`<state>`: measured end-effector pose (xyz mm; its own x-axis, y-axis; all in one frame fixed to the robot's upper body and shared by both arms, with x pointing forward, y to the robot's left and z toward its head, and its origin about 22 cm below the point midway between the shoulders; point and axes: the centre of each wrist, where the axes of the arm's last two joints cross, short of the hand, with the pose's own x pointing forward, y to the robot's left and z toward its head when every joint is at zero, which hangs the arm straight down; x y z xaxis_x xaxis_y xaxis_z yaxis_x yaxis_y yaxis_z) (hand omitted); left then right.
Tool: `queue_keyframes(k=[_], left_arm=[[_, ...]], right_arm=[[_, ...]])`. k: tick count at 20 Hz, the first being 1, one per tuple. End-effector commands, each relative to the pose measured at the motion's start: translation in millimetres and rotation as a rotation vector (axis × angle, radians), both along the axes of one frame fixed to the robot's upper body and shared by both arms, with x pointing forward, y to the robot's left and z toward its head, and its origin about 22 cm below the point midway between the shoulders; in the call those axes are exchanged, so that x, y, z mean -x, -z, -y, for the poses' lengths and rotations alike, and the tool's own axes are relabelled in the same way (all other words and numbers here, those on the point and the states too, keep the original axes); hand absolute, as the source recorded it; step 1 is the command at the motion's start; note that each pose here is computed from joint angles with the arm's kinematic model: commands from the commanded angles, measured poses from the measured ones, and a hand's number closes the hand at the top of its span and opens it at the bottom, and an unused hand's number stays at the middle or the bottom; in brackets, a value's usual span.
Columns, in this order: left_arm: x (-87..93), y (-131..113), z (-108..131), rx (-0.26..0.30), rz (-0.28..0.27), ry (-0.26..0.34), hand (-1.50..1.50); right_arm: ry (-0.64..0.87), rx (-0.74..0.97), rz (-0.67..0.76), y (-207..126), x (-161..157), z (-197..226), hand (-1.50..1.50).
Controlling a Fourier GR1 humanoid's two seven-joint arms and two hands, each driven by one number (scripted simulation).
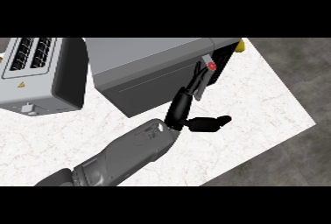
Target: Pick up the milk, place it into the microwave and close the microwave
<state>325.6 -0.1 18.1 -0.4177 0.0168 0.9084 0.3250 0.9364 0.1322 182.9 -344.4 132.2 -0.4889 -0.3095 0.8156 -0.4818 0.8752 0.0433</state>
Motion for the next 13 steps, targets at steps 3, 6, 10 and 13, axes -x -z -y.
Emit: queue_keyframes(k=[3, 6, 10, 13], left_arm=[[-29.5, 1, -13, -0.216, 0.017, -0.119, -1.5], [-47.8, -2, -30, -0.315, 0.075, -0.236, -1.5], [-55.6, -6, -35, -0.346, 0.05, -0.28, -1.5], [-54.1, -7, -27, -0.367, 0.049, -0.283, -1.5]], right_arm=[[-0.001, 0.013, -0.019, -3, 0, 4, -1.5], [0.007, 0.018, -0.013, -7, 1, 6, -1.5], [0.023, 0.012, -0.007, -8, 3, 7, -1.5], [0.044, 0.002, -0.019, -7, 4, 10, -1.5]])
